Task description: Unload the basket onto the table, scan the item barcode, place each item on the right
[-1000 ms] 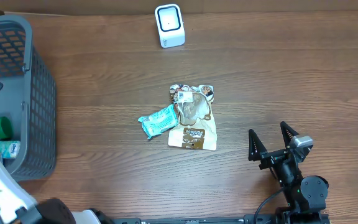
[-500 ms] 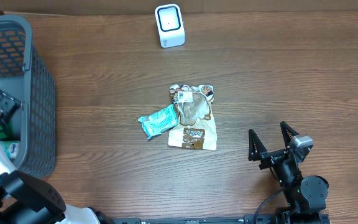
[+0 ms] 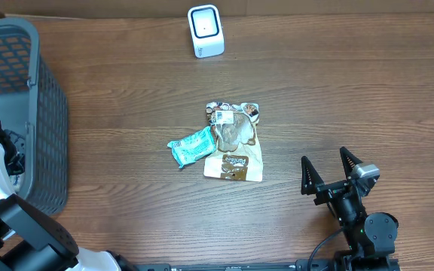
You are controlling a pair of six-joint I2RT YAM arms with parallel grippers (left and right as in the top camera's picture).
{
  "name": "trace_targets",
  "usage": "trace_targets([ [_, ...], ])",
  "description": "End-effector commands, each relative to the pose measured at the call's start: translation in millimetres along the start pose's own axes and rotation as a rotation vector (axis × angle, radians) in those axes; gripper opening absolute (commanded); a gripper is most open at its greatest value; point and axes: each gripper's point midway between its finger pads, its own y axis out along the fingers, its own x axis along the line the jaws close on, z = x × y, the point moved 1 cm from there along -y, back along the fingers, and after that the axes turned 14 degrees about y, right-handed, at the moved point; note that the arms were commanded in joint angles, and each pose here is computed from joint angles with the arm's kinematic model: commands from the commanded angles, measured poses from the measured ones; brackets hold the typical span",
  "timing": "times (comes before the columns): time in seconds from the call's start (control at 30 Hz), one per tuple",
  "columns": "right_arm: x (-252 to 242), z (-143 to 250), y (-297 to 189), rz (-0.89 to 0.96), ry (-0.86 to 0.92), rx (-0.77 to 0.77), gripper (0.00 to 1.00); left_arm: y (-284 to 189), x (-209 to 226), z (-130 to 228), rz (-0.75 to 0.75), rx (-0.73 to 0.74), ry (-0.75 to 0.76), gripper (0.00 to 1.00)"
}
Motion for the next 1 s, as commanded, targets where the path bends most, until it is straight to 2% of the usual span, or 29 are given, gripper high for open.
trace_targets([
  [0.0,-1.1,0.8,0.0,0.002,-0.005,-0.008,1.0,13.3,3.3,1.6,-0.034,0.019,0.021,0.63],
  [0.07,-1.1,0.7,0.0,0.002,-0.005,-0.008,1.0,20.5,4.4,3.5,-0.052,0.038,0.026,0.6],
  [0.43,-1.1,0.8,0.0,0.002,-0.005,-0.008,1.0,66.2,16.2,16.4,-0.109,0.153,0.018,0.59],
  [0.8,-1.1,0.8,0.0,0.002,-0.005,-0.008,1.0,72.7,17.8,10.9,-0.106,0.128,0.001,0.57],
  [0.93,-1.1,0.8,0.0,0.002,-0.005,-0.008,1.0,78.5,16.9,13.5,-0.105,0.121,-0.001,0.51],
  [0.97,-1.1,0.8,0.0,0.002,-0.005,-0.008,1.0,79.6,16.8,14.1,-0.105,0.119,-0.001,0.46],
])
